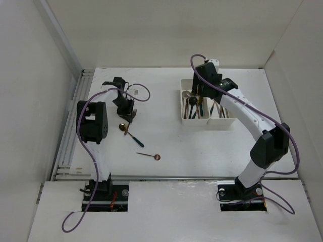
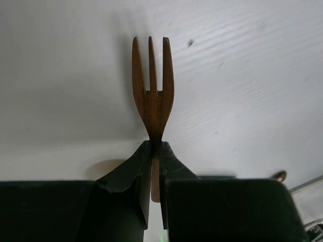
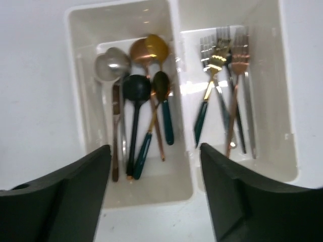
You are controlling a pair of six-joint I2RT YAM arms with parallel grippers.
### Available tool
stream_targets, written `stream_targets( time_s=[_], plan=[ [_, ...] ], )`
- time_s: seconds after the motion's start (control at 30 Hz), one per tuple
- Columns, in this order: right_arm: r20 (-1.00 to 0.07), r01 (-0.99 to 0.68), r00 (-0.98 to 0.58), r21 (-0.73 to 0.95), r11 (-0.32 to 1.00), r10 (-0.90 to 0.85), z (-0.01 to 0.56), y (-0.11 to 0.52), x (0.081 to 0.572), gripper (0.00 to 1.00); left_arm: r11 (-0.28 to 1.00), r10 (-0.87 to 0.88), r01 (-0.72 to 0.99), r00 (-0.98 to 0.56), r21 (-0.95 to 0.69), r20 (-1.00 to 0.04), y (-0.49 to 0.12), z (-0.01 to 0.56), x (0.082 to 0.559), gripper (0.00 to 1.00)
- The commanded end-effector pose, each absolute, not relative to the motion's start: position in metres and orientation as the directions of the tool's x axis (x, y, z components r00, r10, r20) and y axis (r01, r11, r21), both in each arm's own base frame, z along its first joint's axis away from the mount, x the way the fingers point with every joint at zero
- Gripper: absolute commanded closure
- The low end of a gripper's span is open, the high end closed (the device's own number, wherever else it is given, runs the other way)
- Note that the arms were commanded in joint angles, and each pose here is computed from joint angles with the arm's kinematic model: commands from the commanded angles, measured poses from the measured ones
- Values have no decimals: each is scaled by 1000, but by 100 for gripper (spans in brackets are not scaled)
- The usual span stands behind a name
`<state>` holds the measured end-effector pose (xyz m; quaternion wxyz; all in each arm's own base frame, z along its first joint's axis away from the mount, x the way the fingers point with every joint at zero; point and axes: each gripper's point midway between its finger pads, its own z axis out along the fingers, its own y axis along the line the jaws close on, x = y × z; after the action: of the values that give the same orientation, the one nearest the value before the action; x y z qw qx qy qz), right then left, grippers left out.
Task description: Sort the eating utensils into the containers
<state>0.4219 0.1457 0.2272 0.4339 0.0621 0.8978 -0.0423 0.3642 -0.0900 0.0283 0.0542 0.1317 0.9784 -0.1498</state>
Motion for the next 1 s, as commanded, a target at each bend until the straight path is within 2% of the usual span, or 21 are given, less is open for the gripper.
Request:
stream_targets(
  time_s=[0.0,0.07,0.13,0.17,0.23,0.37,0.43,0.57,0.7,0.83,0.97],
  plan=[
    [-854,-67,-517,113,991,62,273,199,407,18,864,219,326,-929,-384,-298,-121,89,395,100],
    [-851,-290,-524,216,932,34,278,256,383,5,834,183,361,-894,-417,-408,-134,135,412,100],
    [-865,-425,-500,292,857,46,283,297,368,0,811,159,376,-879,-448,-450,-142,158,415,100],
    [-861,-485,-506,331,809,49,285,317,357,0,782,145,405,-857,-473,-494,-150,178,415,100],
    [-862,-553,-502,384,740,72,287,356,343,0,762,98,399,-851,-511,-517,-157,198,415,100],
    [-825,-568,-551,483,666,128,290,405,333,0,730,-7,389,-818,-562,-575,-167,234,412,100],
    [-812,-549,-559,515,659,169,299,418,340,2,722,-43,409,-778,-558,-627,-168,254,413,100],
    [-782,-501,-590,549,669,200,285,434,357,13,711,-92,422,-736,-562,-670,-170,282,411,100],
    [-776,-480,-596,549,684,205,274,442,368,20,690,-90,439,-736,-576,-670,-176,289,403,100],
    [-777,-449,-588,544,709,224,268,443,378,32,661,-95,434,-761,-612,-642,-180,287,391,100],
    [-779,-444,-584,542,714,227,267,446,383,33,642,-93,421,-787,-640,-610,-183,281,384,100]
  ],
)
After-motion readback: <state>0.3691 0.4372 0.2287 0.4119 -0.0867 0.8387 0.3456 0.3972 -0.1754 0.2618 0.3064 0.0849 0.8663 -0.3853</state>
